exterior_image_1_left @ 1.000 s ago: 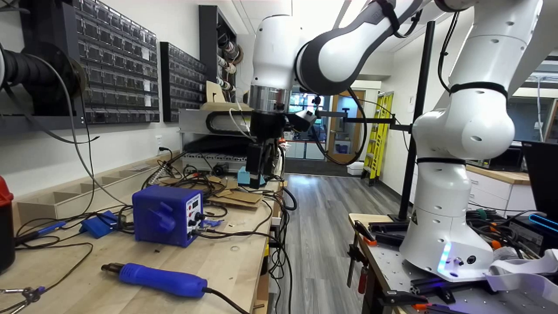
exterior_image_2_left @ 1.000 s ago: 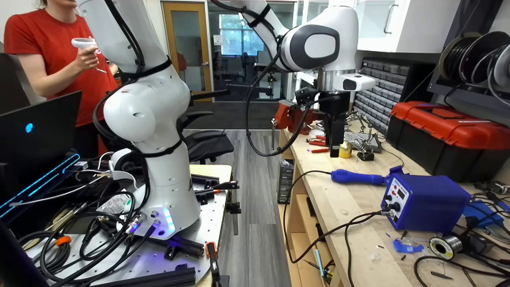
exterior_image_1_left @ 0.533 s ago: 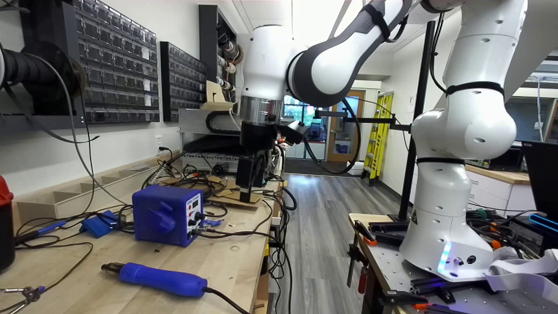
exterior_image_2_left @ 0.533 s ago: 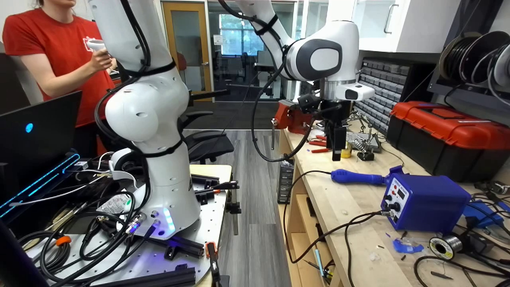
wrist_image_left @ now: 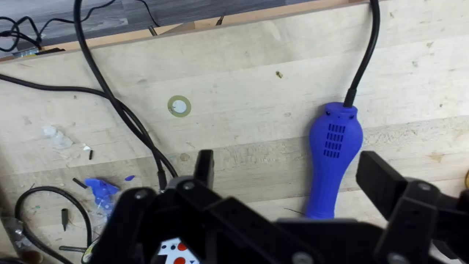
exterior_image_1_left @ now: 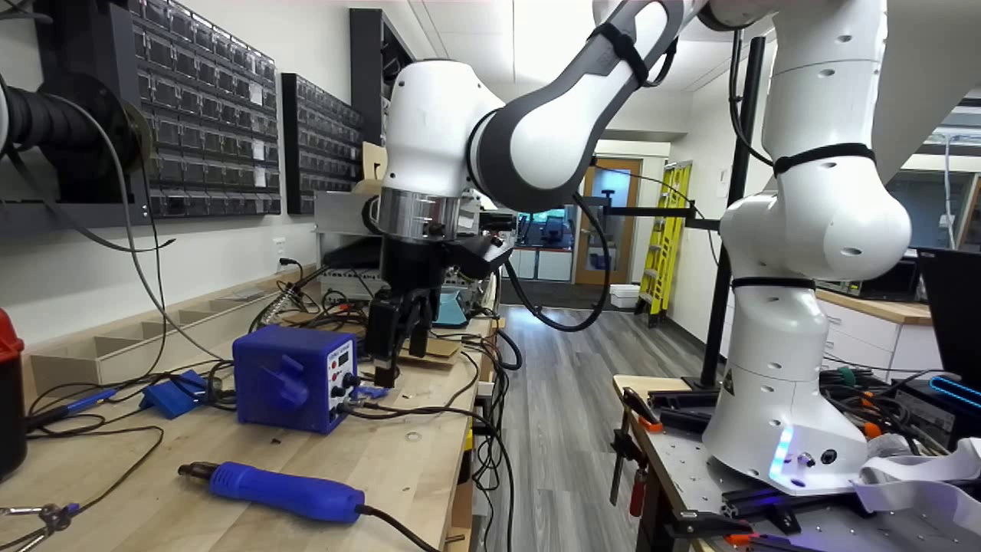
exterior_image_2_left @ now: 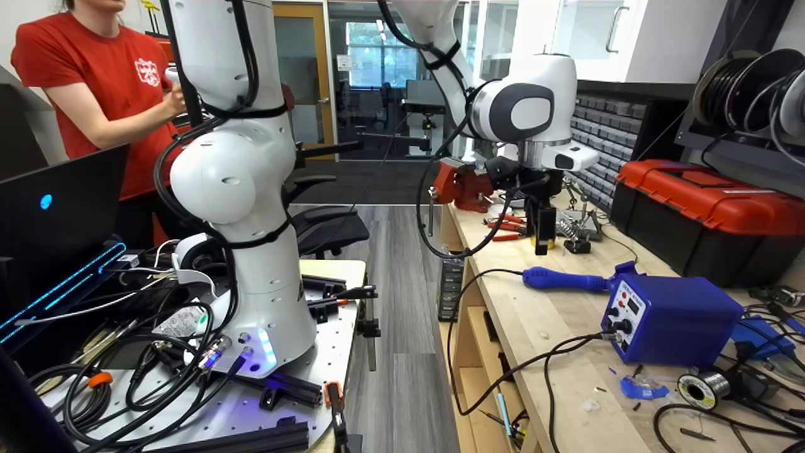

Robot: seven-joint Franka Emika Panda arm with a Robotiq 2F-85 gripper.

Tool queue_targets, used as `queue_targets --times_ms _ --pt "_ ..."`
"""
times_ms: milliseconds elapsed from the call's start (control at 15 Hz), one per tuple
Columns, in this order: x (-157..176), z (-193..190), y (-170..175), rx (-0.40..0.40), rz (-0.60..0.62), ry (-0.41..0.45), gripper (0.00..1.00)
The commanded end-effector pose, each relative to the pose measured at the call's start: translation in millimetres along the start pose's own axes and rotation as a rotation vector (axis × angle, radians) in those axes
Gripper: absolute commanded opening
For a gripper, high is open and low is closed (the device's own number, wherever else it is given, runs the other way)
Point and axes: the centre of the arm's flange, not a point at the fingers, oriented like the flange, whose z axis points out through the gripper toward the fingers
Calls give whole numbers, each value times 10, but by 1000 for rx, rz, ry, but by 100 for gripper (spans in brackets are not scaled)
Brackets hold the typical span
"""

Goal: Pick the soldering pump and put it on the side of the soldering station

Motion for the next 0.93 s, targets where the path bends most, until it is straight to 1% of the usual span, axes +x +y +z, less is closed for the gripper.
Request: queue_targets --times_ms 0,267,533,600,667,867 --pt "230 169 -261 6 53 28 100" --pt "379 358 -438 8 75 21 100" --pt "470 516 -593 15 54 2 100" --pt "474 540 -626 14 32 -7 100" --pt "391 497 -517 15 38 -13 100" --pt "418 561 -603 17 28 -17 100"
